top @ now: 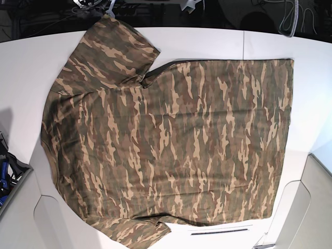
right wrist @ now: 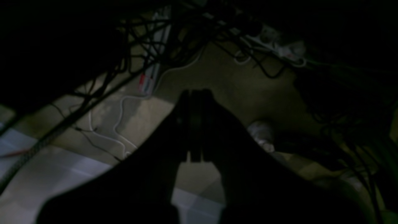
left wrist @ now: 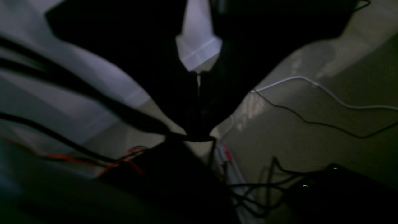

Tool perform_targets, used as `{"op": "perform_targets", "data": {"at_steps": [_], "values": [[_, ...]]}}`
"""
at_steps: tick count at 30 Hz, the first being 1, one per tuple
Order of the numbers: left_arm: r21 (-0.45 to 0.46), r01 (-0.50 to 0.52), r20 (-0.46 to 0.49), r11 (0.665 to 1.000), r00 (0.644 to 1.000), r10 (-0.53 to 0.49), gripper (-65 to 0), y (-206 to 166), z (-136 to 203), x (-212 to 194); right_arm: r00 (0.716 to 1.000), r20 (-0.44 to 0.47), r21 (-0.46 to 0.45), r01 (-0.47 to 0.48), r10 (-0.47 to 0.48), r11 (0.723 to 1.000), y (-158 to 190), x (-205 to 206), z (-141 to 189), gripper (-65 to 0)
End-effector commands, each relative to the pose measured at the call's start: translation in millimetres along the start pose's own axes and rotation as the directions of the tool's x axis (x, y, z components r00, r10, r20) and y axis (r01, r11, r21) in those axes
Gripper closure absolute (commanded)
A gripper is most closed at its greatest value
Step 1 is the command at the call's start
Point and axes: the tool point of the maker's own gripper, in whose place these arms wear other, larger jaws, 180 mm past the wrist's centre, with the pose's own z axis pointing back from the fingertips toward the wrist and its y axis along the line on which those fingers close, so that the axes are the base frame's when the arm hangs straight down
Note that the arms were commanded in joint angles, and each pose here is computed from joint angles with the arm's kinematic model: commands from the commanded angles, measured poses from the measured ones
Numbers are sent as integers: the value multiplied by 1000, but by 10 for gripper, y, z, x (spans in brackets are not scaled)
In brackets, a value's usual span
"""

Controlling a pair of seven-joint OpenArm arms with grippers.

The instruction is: Fold the T-shirt properly

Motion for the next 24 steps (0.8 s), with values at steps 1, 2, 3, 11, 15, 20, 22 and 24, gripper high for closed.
{"op": "perform_targets", "data": {"at_steps": [1,2,3,11,15,20,22,24], "values": [[-12,6,19,1000,1000,-6,0,-25,12,17,1000,6,-5,-4,4,1000,-42,-51,29,0],[-10,11,27,1000,1000,-11,0,-15,29,7,1000,11,-9,-10,10,1000,-60,-81,53,0],[-9,16,34,1000,999,-16,0,-12,45,-6,1000,17,-14,-16,16,1000,-79,-117,79,0],[-5,-75,156,997,985,75,0,93,298,-78,996,82,-8,16,-16,1000,-93,-367,359,0],[7,-99,219,995,971,95,0,139,471,-99,993,117,7,26,-27,1000,-67,-470,548,0],[38,-142,301,989,945,125,0,242,702,-69,989,149,20,-7,4,1000,-27,-534,797,0],[44,-168,332,985,932,144,0,271,803,-62,990,138,26,-29,25,999,11,-571,894,0],[52,-187,368,981,917,155,0,298,914,-35,990,130,33,-53,48,998,52,-586,996,0]]}}
